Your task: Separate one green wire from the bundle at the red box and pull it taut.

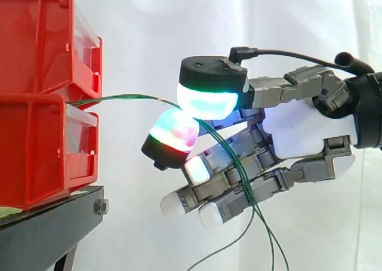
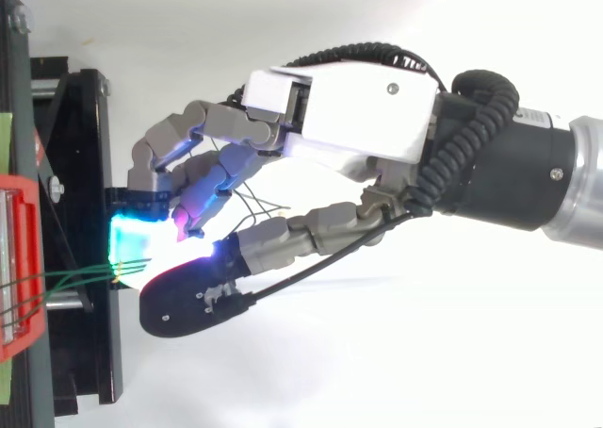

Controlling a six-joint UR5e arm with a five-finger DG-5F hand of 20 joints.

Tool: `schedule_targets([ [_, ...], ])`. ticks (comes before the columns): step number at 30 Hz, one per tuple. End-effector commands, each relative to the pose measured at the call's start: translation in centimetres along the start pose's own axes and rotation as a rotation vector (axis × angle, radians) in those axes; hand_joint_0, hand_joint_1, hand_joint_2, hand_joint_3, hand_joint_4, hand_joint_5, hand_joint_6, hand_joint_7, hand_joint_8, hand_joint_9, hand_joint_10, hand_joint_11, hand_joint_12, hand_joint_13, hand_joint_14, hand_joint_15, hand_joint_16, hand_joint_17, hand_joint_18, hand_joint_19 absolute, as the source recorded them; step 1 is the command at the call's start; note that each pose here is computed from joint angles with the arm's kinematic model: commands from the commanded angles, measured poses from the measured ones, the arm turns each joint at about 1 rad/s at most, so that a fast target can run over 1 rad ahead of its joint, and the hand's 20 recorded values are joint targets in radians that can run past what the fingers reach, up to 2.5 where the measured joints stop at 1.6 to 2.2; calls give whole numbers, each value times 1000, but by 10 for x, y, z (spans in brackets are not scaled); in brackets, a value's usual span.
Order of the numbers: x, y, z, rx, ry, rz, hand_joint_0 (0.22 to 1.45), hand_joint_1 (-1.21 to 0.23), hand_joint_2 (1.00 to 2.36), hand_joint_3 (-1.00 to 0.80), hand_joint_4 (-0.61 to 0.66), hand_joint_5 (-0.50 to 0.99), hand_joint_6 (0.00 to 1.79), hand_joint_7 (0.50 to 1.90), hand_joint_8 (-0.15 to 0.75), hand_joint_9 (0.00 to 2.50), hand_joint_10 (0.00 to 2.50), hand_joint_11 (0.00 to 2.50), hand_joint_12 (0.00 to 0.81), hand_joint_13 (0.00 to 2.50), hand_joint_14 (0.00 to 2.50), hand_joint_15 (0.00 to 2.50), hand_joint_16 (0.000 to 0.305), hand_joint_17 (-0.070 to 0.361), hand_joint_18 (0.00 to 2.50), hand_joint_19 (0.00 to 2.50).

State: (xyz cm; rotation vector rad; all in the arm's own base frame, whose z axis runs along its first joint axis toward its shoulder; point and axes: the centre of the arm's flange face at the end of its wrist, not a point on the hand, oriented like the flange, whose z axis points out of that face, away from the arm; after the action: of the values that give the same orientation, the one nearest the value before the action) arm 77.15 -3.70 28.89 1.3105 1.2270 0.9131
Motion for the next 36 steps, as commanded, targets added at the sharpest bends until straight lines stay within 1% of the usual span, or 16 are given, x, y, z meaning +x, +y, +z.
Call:
schedule_targets([
  [1, -1, 2, 0, 2, -2, -1, 644, -864, 1016, -284, 60, -161, 923, 955, 264, 863, 19, 596, 341, 551, 12, 309, 48, 108, 550, 484],
  [4, -1, 3, -1, 13, 0, -5, 649, -904, 1008, -412, 100, -158, 919, 943, 260, 858, 21, 586, 338, 549, 12, 308, 48, 107, 554, 475],
  [6, -3, 4, -2, 19, -1, -5, 612, -896, 1001, -500, 126, -154, 915, 945, 260, 860, 21, 577, 336, 551, 13, 301, 48, 107, 556, 482],
  [8, -4, 6, -2, 27, -2, -8, 577, -870, 1000, -500, 128, -152, 914, 942, 263, 862, 20, 585, 339, 553, 12, 305, 48, 108, 562, 482],
  [11, -6, 7, -2, 30, -3, -9, 516, -763, 1000, -500, 139, -149, 913, 931, 277, 885, 19, 577, 354, 565, 12, 313, 51, 114, 579, 485],
  [13, -6, 6, -3, 34, -3, -10, 515, -738, 1000, -500, 145, -148, 911, 929, 278, 891, 18, 579, 355, 566, 12, 307, 51, 114, 577, 478],
  [14, -6, 6, -3, 35, -2, -11, 524, -682, 1000, -500, 138, -148, 908, 929, 278, 898, 18, 577, 353, 565, 12, 307, 50, 113, 574, 489],
  [16, -6, 7, -3, 34, -3, -10, 576, -647, 1006, -429, 121, -147, 901, 958, 269, 900, 20, 579, 343, 558, 12, 310, 48, 108, 556, 490],
  [18, -7, 6, -3, 34, -4, -10, 594, -694, 1015, -314, 110, -147, 901, 986, 267, 898, 20, 584, 341, 556, 13, 315, 48, 107, 552, 493],
  [20, -7, 6, -3, 34, -6, -10, 593, -733, 1018, -248, 96, -151, 907, 993, 272, 893, 20, 577, 342, 556, 13, 314, 48, 107, 551, 492],
  [25, -7, 7, -3, 33, -6, -10, 613, -804, 1020, -222, 53, -156, 914, 981, 268, 880, 21, 593, 342, 550, 12, 312, 48, 107, 546, 494],
  [26, -7, 7, -3, 34, -6, -10, 628, -835, 1019, -233, 40, -158, 917, 958, 267, 873, 21, 591, 342, 551, 12, 309, 48, 107, 547, 492],
  [29, -7, 9, -3, 34, -6, -10, 665, -912, 1015, -308, 41, -160, 919, 971, 262, 864, 21, 586, 337, 552, 12, 302, 47, 107, 555, 477],
  [31, -8, 10, -3, 42, -7, -13, 678, -934, 1011, -370, 48, -159, 920, 938, 258, 864, 20, 584, 336, 554, 12, 302, 47, 106, 564, 473],
  [33, -8, 8, -4, 47, -5, -15, 686, -949, 1006, -433, 54, -157, 916, 945, 257, 860, 21, 582, 336, 556, 12, 299, 47, 106, 569, 464],
  [36, -9, 10, -4, 44, -6, -14, 660, -952, 1000, -500, 96, -155, 912, 952, 257, 860, 21, 584, 333, 555, 12, 303, 47, 106, 571, 474],
])
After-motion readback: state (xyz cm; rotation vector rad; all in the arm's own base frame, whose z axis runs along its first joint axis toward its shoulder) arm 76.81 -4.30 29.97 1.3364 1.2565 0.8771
